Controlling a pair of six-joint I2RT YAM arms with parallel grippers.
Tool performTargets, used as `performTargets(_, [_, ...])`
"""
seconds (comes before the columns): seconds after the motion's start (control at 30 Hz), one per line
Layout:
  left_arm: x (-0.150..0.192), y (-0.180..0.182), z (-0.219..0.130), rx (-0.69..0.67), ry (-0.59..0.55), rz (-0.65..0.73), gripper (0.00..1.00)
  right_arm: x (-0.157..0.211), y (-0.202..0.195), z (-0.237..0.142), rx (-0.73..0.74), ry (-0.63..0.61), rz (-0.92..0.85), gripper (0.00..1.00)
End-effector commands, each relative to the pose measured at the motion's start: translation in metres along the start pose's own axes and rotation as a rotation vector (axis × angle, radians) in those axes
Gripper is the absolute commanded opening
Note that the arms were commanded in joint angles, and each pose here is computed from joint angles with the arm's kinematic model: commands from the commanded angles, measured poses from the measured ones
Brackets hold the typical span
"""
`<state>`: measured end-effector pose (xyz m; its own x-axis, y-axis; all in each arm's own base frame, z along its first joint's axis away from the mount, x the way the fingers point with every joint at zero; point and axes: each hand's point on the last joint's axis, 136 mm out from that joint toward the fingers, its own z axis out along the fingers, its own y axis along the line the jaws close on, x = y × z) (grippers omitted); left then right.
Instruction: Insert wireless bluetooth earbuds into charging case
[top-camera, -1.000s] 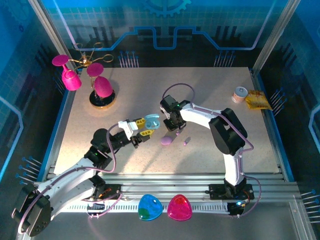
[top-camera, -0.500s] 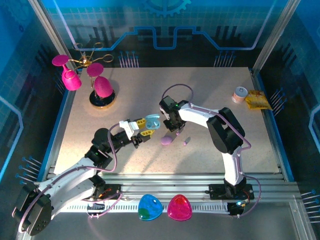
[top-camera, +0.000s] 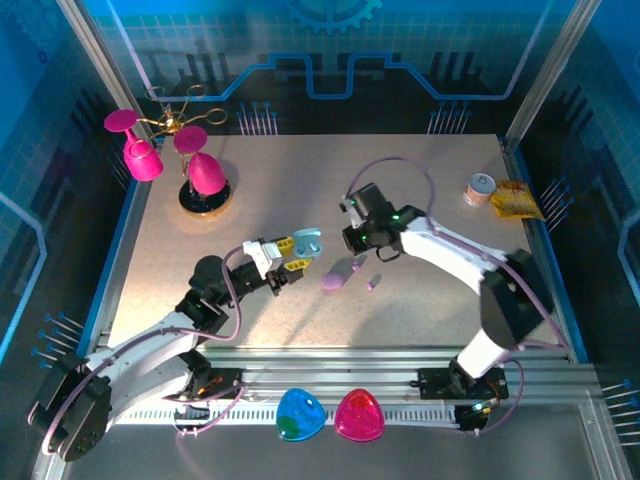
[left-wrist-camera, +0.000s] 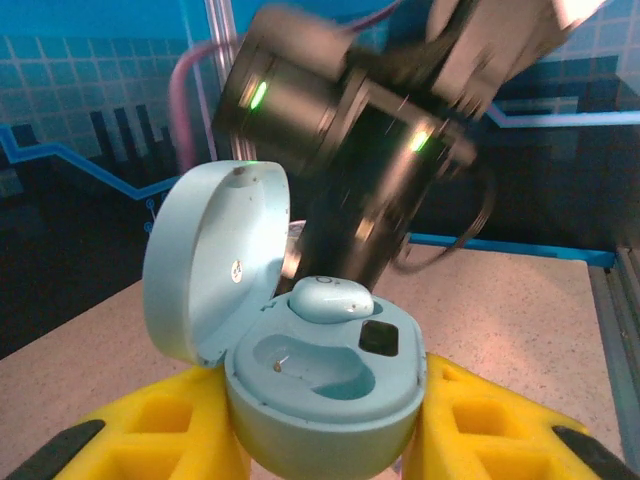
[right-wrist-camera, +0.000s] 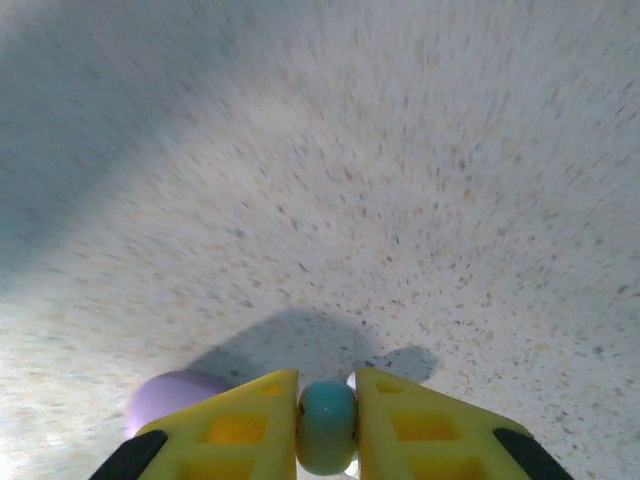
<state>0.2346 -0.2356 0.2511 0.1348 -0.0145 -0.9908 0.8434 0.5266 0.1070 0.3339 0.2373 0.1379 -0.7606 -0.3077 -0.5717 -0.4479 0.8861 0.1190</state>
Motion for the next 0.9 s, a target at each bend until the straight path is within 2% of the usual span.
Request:
performTargets(0.0, [-0.014, 0.008, 0.001, -0.038, -0.068, 0.024, 0.20, -0.025, 0.026, -0.041, -0.175, -0.175, 0.040, 0.14])
performTargets(0.2, [-0.013, 0.017, 0.005, -0.077, -0.084, 0.015, 0.20, -0.047, 0.068, -0.120, -0.394, -0.423, -0.034, 0.14])
performTargets(0.37, [-0.013, 0.021, 0.008, -0.091, -0.089, 0.007, 0.20, -0.054, 0.105, -0.166, -0.542, -0.531, -0.125, 0.14])
performTargets(0.67, [-0.013, 0.022, 0.012, -0.088, -0.104, -0.014, 0.20, -0.062, 0.156, -0.162, -0.646, -0.502, -0.180, 0.13])
performTargets(0.87, [-0.015, 0.023, 0.010, -0.096, -0.104, -0.010, 0.20, -0.068, 0.172, -0.151, -0.677, -0.483, -0.195, 0.13])
